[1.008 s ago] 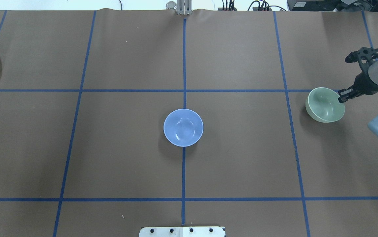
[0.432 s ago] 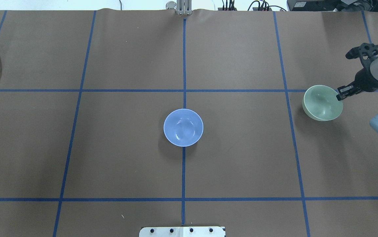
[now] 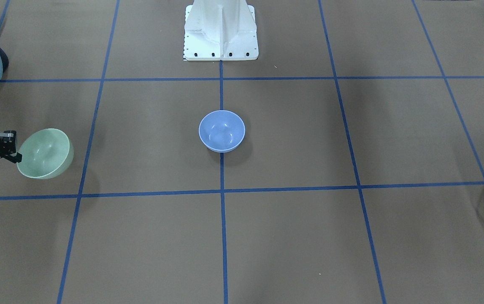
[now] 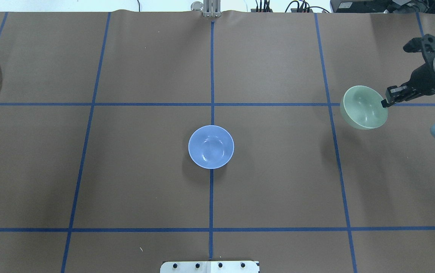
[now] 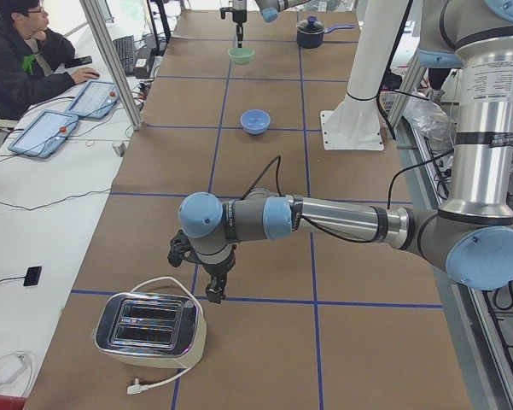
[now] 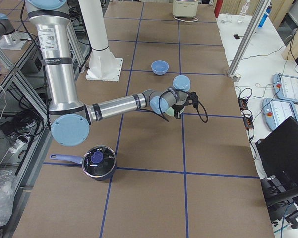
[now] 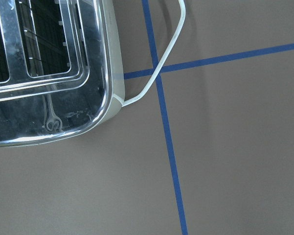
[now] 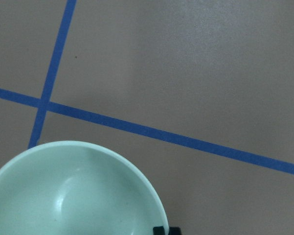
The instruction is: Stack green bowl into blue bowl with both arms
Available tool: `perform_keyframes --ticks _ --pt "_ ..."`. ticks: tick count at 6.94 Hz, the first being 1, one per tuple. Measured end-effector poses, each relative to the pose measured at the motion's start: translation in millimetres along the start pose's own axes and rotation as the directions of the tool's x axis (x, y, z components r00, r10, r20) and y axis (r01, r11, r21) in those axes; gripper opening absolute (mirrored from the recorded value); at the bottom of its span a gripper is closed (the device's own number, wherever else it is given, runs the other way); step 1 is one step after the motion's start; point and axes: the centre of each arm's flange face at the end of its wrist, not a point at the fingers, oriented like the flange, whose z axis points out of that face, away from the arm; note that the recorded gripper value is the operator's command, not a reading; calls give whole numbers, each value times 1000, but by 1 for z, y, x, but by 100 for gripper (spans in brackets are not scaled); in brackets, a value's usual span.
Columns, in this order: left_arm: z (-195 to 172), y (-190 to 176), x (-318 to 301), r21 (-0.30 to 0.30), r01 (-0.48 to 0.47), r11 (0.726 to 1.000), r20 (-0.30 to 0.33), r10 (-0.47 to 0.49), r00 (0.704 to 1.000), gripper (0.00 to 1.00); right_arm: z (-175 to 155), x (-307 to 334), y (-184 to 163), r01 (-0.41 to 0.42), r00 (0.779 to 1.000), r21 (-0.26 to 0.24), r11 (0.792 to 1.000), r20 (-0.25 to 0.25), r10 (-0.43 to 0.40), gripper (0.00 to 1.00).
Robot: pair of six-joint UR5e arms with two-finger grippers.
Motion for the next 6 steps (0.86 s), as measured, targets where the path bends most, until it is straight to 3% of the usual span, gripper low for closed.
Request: perform_keyframes --ticks 2,4,6 --pt "0 0 0 0 0 1000 0 0 1000 98 10 -122 -14 -104 993 30 994 61 102 0" --pt "0 -1 0 0 0 1000 0 0 1000 98 44 -253 7 -190 980 67 979 81 184 0" --pt "2 1 -1 -3 3 1000 -1 -3 1000 98 67 -370 39 -247 969 74 966 1 248 0"
